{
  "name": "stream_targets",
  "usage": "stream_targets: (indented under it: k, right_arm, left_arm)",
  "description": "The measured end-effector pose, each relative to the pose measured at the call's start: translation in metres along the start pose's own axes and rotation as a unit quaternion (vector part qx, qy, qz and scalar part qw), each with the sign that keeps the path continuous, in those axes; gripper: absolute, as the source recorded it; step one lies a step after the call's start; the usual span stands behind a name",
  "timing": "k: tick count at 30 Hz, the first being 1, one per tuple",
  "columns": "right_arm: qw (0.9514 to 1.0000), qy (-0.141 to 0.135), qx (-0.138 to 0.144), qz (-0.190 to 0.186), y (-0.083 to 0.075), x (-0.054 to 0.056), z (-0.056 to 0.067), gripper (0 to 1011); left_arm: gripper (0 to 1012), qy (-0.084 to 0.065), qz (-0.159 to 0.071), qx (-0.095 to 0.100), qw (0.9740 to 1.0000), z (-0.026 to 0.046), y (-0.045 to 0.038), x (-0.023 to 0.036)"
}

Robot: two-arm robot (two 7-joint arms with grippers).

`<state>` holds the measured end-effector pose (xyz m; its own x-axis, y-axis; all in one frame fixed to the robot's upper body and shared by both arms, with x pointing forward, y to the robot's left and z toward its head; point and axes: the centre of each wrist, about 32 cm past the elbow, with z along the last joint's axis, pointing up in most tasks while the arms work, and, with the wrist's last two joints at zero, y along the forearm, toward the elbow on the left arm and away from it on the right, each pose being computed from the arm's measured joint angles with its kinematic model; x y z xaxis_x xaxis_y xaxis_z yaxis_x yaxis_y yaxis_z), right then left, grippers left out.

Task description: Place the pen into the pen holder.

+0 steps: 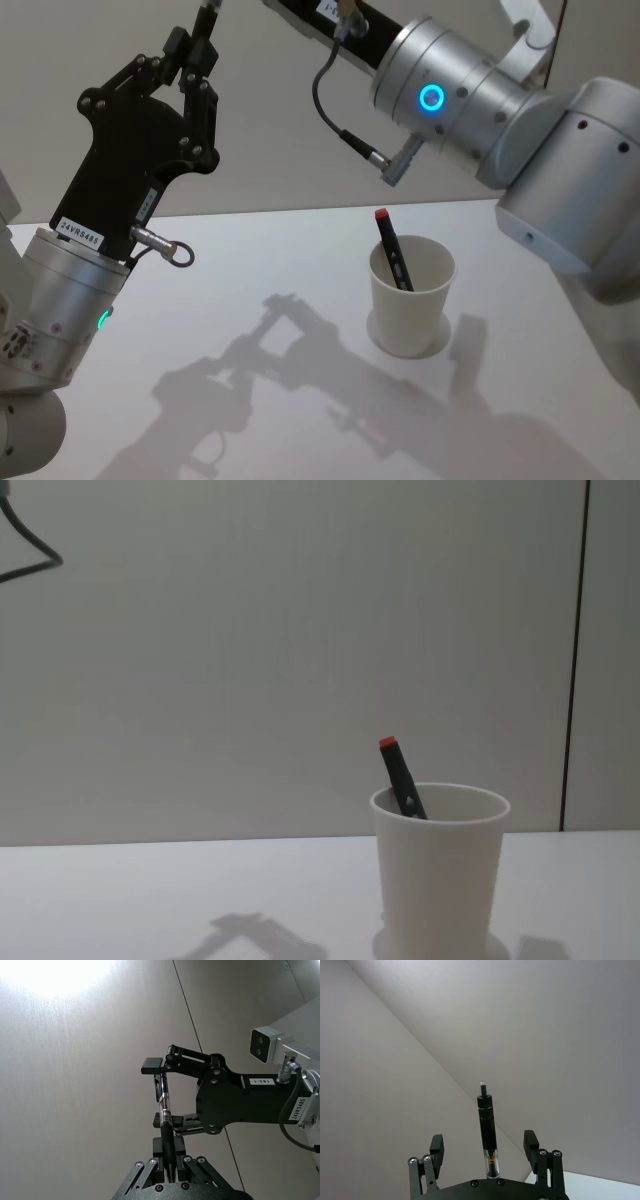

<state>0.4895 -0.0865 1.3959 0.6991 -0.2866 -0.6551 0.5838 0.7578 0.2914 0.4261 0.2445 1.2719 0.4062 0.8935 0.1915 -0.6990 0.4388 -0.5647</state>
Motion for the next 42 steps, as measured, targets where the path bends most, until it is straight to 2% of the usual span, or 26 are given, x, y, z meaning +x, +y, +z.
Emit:
stream_targets:
  k: [9, 14, 22, 27, 28, 34, 38, 42]
  right_arm:
    - [1.0000, -0.001, 0.000, 0.000, 0.0001, -0.0001, -0.0002, 997]
    - [1.0000, -0.001, 0.000, 0.000, 0.0002, -0.0002, -0.0003, 907]
    - [1.0000, -0.001, 0.001, 0.000, 0.0002, -0.0002, -0.0003, 679]
    - [1.0000, -0.001, 0.001, 0.000, 0.0002, -0.0002, -0.0003, 486]
    - [1.0000, -0.001, 0.001, 0.000, 0.0002, -0.0002, -0.0003, 486]
    - [1.0000, -0.001, 0.001, 0.000, 0.0002, -0.0002, -0.0003, 260]
    - [1.0000, -0.001, 0.001, -0.001, 0.0001, -0.0001, -0.0002, 156]
    - [1.0000, -0.001, 0.001, -0.001, 0.0001, -0.0001, -0.0002, 145]
  left_arm:
    - [130, 0.000, 0.000, 0.000, 1.0000, 0.0000, 0.0000, 0.0000]
    - [130, 0.000, 0.000, 0.000, 1.0000, 0.0000, 0.0000, 0.0000]
    - [130, 0.000, 0.000, 0.000, 1.0000, 0.0000, 0.0000, 0.0000]
    - [130, 0.000, 0.000, 0.000, 1.0000, 0.0000, 0.0000, 0.0000]
    - [130, 0.000, 0.000, 0.000, 1.0000, 0.0000, 0.0000, 0.0000]
    - [130, 0.000, 0.000, 0.000, 1.0000, 0.0000, 0.0000, 0.0000]
    - [130, 0.000, 0.000, -0.001, 1.0000, 0.0001, 0.0000, 0.0000]
    - [130, 0.000, 0.000, -0.001, 1.0000, 0.0001, 0.0000, 0.0000]
